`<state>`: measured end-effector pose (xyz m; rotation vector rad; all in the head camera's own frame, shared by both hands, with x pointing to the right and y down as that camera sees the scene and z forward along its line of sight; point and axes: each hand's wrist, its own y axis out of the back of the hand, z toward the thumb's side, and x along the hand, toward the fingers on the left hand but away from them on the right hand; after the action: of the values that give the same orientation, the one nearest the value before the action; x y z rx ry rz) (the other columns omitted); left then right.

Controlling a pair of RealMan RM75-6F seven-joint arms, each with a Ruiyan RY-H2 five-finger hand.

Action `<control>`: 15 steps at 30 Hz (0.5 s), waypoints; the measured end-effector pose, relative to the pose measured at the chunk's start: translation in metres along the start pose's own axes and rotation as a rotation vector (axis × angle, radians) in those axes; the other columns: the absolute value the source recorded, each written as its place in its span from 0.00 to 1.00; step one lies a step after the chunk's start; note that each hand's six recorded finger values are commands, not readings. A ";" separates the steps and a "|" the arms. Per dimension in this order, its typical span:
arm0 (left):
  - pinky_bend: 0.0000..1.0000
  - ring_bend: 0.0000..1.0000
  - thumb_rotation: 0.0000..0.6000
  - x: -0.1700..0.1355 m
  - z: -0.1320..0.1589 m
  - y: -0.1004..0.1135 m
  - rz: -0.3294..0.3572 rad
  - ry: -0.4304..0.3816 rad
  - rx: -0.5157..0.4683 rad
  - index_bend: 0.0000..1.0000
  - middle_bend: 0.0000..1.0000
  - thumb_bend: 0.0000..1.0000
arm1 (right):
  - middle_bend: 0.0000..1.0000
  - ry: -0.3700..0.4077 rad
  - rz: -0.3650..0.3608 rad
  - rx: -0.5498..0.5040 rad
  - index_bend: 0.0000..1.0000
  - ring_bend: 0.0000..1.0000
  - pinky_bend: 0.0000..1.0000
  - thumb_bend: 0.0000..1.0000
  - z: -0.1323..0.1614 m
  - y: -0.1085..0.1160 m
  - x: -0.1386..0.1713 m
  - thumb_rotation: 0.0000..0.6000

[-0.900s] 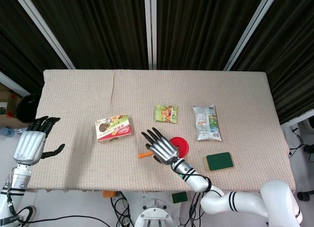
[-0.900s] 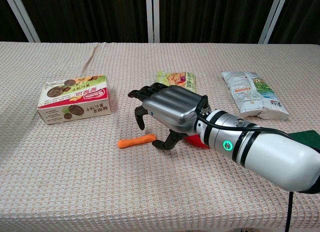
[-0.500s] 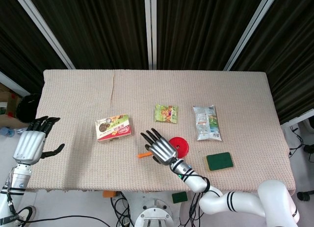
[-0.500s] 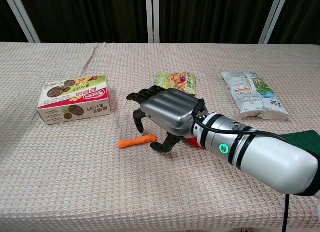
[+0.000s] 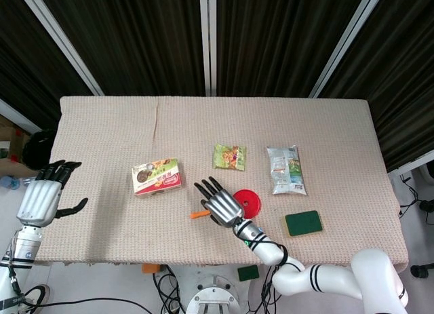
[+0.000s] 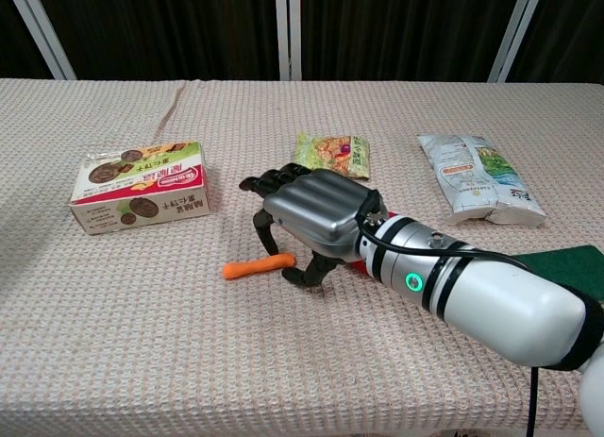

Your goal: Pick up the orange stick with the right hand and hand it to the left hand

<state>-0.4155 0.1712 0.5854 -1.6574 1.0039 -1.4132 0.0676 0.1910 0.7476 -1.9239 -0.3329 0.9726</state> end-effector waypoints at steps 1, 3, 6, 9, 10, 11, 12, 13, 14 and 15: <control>0.15 0.10 0.79 0.000 0.000 0.000 0.000 0.000 0.000 0.16 0.16 0.21 | 0.00 0.000 -0.001 -0.001 0.53 0.00 0.00 0.33 0.000 0.000 0.000 1.00; 0.15 0.10 0.79 0.000 0.000 -0.001 -0.002 -0.001 0.000 0.16 0.16 0.21 | 0.00 0.002 -0.002 -0.002 0.53 0.00 0.00 0.33 0.001 0.000 0.000 1.00; 0.15 0.10 0.79 0.000 0.000 -0.002 -0.007 -0.002 0.002 0.16 0.16 0.21 | 0.00 0.003 0.000 0.001 0.53 0.00 0.00 0.33 0.001 0.000 -0.001 1.00; 0.15 0.10 0.79 0.000 0.000 -0.002 -0.007 -0.002 0.002 0.16 0.16 0.21 | 0.00 0.004 0.000 -0.001 0.53 0.00 0.00 0.33 0.001 0.001 -0.002 1.00; 0.15 0.10 0.79 0.000 0.000 -0.002 -0.007 -0.001 0.002 0.16 0.16 0.21 | 0.00 0.005 -0.001 -0.001 0.53 0.00 0.00 0.33 0.001 0.001 -0.002 1.00; 0.15 0.10 0.79 0.000 0.000 -0.002 -0.006 0.001 0.003 0.16 0.16 0.21 | 0.00 0.006 -0.001 -0.001 0.54 0.00 0.00 0.33 0.002 0.001 -0.002 1.00; 0.15 0.10 0.79 0.000 0.000 -0.001 -0.006 0.001 0.003 0.16 0.16 0.21 | 0.00 0.006 -0.002 0.000 0.54 0.00 0.00 0.33 0.002 0.001 -0.002 1.00; 0.15 0.10 0.79 0.000 0.000 -0.001 -0.006 0.001 0.003 0.16 0.16 0.21 | 0.00 0.007 -0.003 0.000 0.55 0.00 0.00 0.33 0.002 0.001 -0.003 1.00; 0.15 0.10 0.79 0.000 0.000 -0.001 -0.006 0.001 0.003 0.16 0.16 0.21 | 0.00 0.007 -0.003 0.000 0.56 0.00 0.00 0.33 0.002 0.001 -0.003 1.00; 0.15 0.10 0.79 0.000 0.000 -0.001 -0.005 0.001 0.004 0.16 0.16 0.21 | 0.00 0.006 -0.004 0.000 0.57 0.00 0.00 0.33 0.002 0.001 -0.003 1.00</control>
<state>-0.4157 0.1720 0.5861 -1.6579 0.9975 -1.4188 0.0645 0.1897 0.7476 -1.9250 -0.3330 0.9641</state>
